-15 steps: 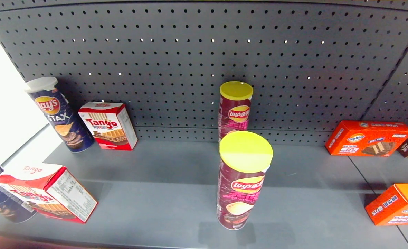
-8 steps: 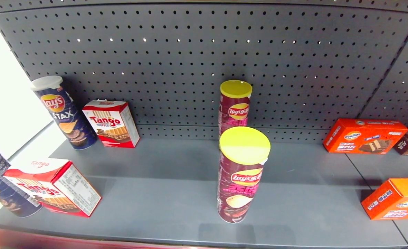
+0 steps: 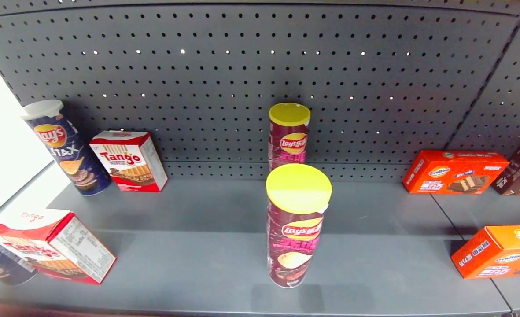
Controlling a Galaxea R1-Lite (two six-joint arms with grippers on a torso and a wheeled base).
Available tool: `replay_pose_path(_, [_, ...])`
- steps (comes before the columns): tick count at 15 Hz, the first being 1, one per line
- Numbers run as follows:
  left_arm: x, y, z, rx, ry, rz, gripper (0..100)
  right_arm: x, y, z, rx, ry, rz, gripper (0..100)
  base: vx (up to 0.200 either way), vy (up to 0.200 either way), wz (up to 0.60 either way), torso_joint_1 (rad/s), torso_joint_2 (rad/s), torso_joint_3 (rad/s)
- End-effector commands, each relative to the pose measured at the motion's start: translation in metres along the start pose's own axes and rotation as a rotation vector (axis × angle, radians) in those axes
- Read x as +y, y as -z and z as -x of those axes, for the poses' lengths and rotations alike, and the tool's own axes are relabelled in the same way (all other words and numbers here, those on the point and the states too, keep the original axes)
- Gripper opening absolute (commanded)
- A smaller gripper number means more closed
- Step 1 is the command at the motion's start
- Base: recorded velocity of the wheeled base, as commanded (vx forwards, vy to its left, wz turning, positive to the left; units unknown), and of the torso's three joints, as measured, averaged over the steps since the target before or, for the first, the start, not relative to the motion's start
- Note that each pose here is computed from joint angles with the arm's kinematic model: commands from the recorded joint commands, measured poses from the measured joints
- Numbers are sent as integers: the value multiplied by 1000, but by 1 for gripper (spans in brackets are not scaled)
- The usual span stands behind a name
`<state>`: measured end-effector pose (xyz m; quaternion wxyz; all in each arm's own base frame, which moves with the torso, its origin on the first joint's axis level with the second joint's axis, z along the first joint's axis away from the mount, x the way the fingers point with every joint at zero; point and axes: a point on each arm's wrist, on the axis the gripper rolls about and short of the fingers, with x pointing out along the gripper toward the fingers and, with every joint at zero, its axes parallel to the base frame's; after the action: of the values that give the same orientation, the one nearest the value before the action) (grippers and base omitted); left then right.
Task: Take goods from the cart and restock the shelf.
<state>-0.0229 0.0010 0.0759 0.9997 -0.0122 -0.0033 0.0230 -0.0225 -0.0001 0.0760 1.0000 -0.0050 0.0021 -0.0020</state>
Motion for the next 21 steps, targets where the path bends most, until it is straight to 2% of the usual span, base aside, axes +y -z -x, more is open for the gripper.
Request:
replay_pose_path(1, [0,0,0,0,-1,0,100,0,0,0,3,-1,1,100,0,0,0,0,0,0])
replay_pose_path(21, [0,0,0,0,-1,-1,100,0,0,0,3,-1,1,100,-10,10,0,0,0,0])
